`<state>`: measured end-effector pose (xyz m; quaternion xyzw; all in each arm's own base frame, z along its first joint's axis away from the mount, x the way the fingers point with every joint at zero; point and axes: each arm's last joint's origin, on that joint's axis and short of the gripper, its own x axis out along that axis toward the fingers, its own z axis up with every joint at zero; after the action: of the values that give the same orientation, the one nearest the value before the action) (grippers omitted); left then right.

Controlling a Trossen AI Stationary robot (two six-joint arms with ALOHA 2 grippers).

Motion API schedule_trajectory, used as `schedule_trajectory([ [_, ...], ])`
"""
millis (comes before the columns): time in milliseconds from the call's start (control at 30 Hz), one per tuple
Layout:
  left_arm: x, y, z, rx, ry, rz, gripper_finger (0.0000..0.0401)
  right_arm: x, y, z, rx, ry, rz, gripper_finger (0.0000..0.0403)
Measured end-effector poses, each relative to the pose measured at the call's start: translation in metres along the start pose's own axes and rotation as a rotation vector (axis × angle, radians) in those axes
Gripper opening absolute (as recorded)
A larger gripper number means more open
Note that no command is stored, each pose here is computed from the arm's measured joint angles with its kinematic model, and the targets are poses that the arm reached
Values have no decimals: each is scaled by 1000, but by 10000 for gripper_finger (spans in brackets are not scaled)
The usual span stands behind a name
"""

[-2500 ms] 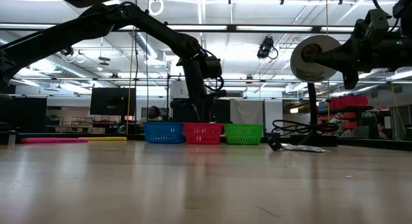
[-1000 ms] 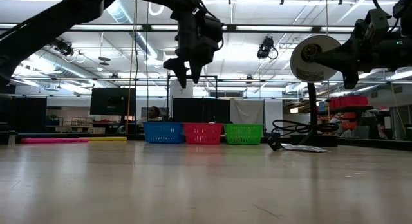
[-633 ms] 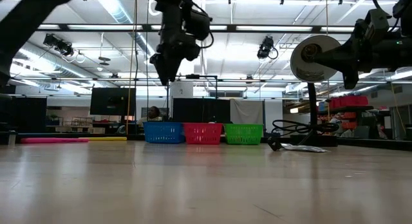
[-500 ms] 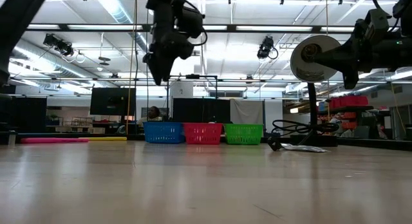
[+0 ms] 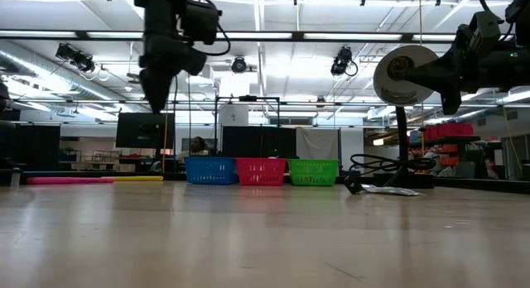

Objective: Pick & Place Markers
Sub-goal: Put the yellow marker into the red bin

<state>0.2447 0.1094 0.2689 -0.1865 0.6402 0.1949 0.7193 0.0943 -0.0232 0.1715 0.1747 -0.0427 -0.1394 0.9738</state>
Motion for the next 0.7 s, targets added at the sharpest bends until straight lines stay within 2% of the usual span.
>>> schedule_trajectory([
  [167, 2, 0, -24, 14, 1, -1, 243, 0, 0, 0, 0, 0, 1, 11],
  [367, 3, -1, -42, 35, -1, -4, 243, 0, 0, 0, 0, 1, 0, 11],
  [500, 4, 3, -44, 45, -7, -3, 243, 0, 0, 0, 0, 0, 0, 11],
  [700, 0, 24, -38, 37, -47, 13, 243, 0, 0, 0, 0, 0, 1, 11],
])
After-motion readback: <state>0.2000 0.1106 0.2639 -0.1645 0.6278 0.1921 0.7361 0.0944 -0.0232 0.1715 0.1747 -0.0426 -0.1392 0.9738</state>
